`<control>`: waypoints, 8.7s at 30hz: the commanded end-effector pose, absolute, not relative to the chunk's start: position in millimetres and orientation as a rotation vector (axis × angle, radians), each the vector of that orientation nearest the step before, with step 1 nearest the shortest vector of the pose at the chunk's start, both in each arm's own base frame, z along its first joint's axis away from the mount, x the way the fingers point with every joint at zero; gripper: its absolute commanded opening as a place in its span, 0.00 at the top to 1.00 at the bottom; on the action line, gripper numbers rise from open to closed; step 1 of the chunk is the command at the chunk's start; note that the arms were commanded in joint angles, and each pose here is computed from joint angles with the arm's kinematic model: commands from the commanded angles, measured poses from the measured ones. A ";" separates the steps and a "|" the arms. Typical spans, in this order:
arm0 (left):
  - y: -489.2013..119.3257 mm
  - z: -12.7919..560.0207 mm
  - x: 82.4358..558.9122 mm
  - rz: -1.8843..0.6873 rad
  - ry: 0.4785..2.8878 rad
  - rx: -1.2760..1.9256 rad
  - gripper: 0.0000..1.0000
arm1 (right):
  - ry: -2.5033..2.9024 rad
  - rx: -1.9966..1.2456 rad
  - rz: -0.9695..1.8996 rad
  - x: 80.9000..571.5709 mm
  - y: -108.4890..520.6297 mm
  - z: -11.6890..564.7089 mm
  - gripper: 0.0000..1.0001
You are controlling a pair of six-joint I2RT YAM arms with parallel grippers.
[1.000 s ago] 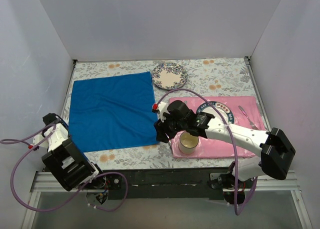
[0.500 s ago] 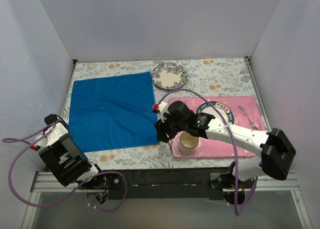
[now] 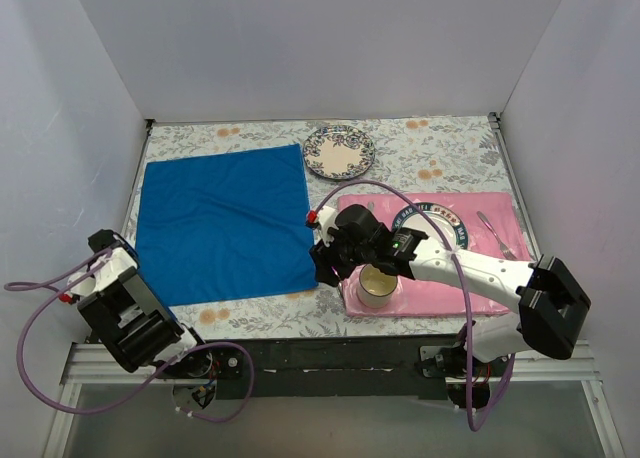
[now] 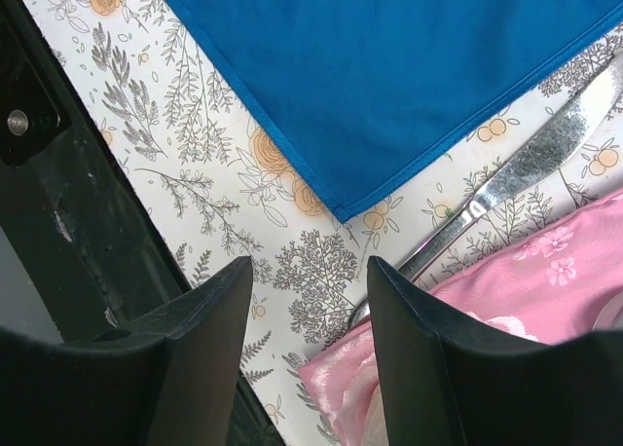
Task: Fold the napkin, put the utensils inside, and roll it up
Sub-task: Fold the napkin
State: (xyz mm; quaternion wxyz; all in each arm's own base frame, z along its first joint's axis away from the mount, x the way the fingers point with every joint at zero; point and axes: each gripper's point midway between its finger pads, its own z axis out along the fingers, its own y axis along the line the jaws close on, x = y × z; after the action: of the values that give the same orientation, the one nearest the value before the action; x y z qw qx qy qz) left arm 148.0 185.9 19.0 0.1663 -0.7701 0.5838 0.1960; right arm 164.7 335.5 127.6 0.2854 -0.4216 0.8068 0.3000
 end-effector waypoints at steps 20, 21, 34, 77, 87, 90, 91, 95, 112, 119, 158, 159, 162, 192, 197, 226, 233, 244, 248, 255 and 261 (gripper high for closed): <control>107.3 103.1 314.6 0.352 1.983 -1.457 1.00 | 2.135 -1.012 0.756 197.2 327.1 147.4 0.41; 81.9 118.9 345.5 0.296 2.009 -1.339 1.00 | 2.130 -1.000 0.748 200.9 324.7 150.2 0.41; -91.6 83.6 531.0 -0.008 2.330 -0.713 1.00 | 2.180 -0.800 0.652 247.2 276.6 159.7 0.41; -196.1 86.1 601.7 -0.403 2.288 -0.307 1.00 | 2.311 -0.822 0.847 248.5 301.9 119.3 0.39; -202.1 80.9 614.2 -0.413 2.278 -0.285 0.98 | 2.322 -0.822 0.840 247.8 299.9 116.2 0.39; -202.6 73.8 614.5 -0.404 2.290 -0.282 0.98 | 2.322 -0.823 0.837 248.5 300.0 116.0 0.39; -201.3 72.8 614.8 -0.400 2.291 -0.283 0.98 | 2.322 -0.824 0.836 248.2 300.2 115.5 0.39; -198.1 68.8 613.9 -0.371 2.297 -0.284 0.97 | 2.327 -0.823 0.831 247.9 299.3 113.3 0.39; -156.8 186.1 587.9 -0.375 2.169 -0.360 0.25 | 2.311 -0.922 0.900 236.8 327.1 102.0 0.37; -66.8 143.9 543.6 -0.407 2.240 -0.541 0.34 | 2.333 -0.961 0.918 229.9 346.9 90.1 0.37; 174.4 47.6 574.8 0.052 2.136 -1.030 0.52 | 2.170 -0.523 0.924 439.8 415.0 131.7 0.66; 179.4 46.0 572.2 0.096 2.134 -1.045 0.52 | 2.168 -0.517 0.928 447.1 416.0 134.9 0.68; 184.9 40.3 564.4 0.145 2.158 -1.055 0.52 | 2.159 -0.498 0.934 466.5 420.1 140.3 0.68; -199.3 111.7 619.1 -0.920 2.144 -0.377 0.78 | 2.256 -0.473 0.811 388.4 313.0 166.8 0.53; -203.7 96.2 615.2 -0.872 2.159 -0.409 0.90 | 2.266 -0.479 0.852 373.6 308.2 160.0 0.53; -199.5 38.1 617.5 -0.719 2.265 -0.497 0.93 | 2.273 -0.484 0.937 361.1 314.2 149.1 0.54; -189.0 42.2 622.8 -0.657 2.247 -0.500 0.93 | 2.288 -0.481 0.950 358.4 314.8 144.9 0.54; -178.1 40.2 632.7 -0.623 2.233 -0.501 0.93 | 2.321 -0.544 0.985 340.6 330.7 129.4 0.53; -174.8 34.1 633.8 -0.623 2.244 -0.497 0.93 | 2.338 -0.593 1.001 327.7 343.4 121.6 0.53; -161.7 27.4 637.4 -0.581 2.245 -0.492 0.93 | 2.353 -0.638 0.993 316.6 351.4 116.8 0.52; -156.2 26.6 643.9 -0.563 2.241 -0.479 0.93 | 2.370 -0.649 0.994 312.6 353.0 111.4 0.52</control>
State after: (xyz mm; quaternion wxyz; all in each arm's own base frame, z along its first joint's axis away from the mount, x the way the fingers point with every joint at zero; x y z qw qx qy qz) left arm 640.0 -175.5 33.6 0.3792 -0.1859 0.8707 -0.2520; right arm 314.3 350.0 113.2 0.2459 -0.2279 0.8704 0.3605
